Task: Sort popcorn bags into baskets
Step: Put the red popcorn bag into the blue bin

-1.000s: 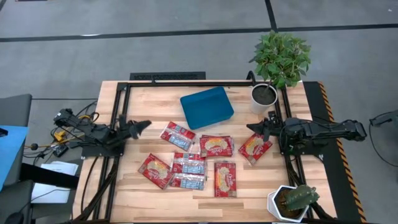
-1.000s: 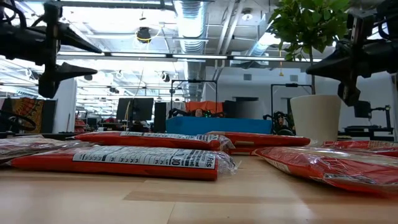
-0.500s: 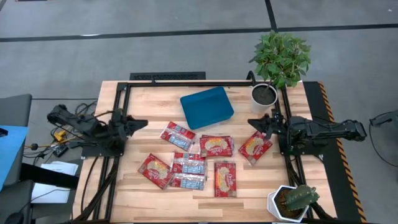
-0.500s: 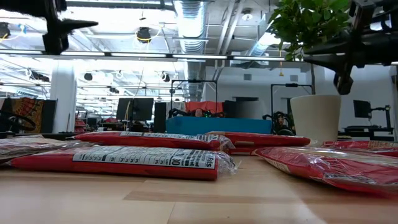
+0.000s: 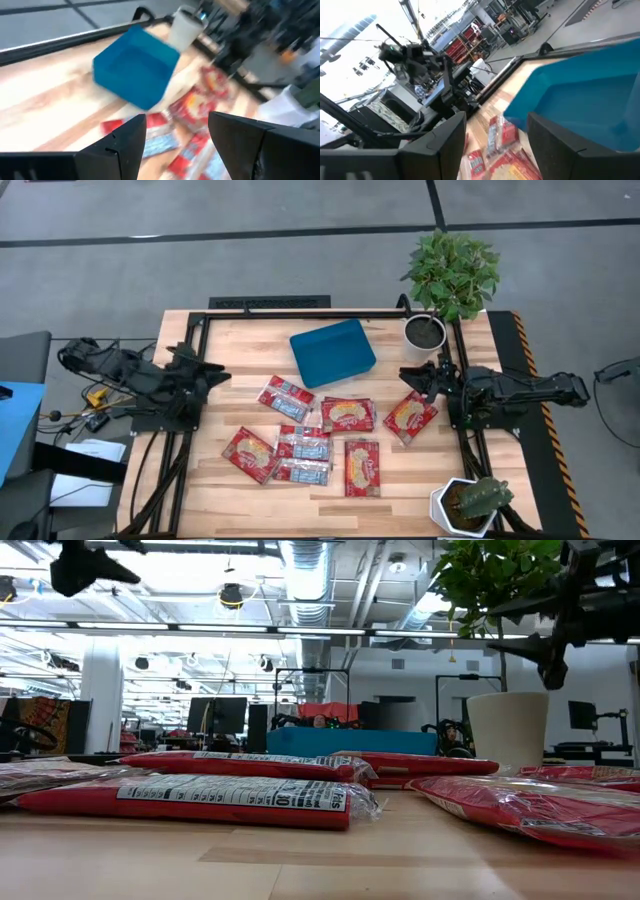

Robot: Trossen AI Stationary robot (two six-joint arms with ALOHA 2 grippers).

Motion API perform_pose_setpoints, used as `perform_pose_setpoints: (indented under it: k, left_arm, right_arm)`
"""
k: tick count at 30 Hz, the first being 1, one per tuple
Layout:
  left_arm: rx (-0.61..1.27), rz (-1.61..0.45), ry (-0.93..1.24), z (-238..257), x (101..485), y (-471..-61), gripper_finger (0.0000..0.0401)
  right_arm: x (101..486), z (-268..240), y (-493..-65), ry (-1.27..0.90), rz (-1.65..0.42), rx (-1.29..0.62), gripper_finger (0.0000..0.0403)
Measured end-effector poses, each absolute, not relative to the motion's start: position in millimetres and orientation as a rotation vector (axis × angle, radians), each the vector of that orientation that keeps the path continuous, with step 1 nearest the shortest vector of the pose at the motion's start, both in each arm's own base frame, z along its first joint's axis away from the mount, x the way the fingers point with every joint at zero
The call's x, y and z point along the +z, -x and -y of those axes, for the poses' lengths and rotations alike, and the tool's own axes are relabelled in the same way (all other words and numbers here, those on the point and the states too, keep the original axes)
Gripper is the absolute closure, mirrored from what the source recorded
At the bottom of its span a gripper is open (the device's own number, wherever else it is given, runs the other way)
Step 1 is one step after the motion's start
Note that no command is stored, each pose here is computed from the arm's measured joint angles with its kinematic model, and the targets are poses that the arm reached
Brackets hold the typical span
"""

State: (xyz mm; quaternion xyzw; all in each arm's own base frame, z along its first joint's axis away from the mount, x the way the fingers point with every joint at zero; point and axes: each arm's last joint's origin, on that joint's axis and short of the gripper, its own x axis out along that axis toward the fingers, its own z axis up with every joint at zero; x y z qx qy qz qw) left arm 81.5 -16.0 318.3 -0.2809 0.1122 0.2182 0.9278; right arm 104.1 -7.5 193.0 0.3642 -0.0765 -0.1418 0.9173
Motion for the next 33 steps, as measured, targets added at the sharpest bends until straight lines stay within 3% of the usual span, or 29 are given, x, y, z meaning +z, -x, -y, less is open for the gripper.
perform_pose_setpoints:
  k: [5,9,17,23,33]
  left_arm:
    - [0.36,-0.299,0.596,23,317,-91,0.0196]
    - [0.242,-0.202,0.586,27,331,-97,0.0196]
    - [0.274,-0.332,0.497,28,319,-111,0.0196]
    - [0.323,-0.492,0.464,24,304,-133,0.0196]
    - [0.489,-0.671,0.451,-1,277,-171,0.0196]
  right_arm:
    - [226,10,-104,-0.624,0.167,-0.31,0.0177]
    - [263,12,-104,-0.498,0.156,-0.344,0.0178]
    - [312,16,-119,-0.321,-0.132,-0.427,0.0163]
    - [319,17,-140,-0.272,-0.353,-0.453,0.0155]
    - [298,18,-168,-0.244,-0.553,-0.481,0.0153]
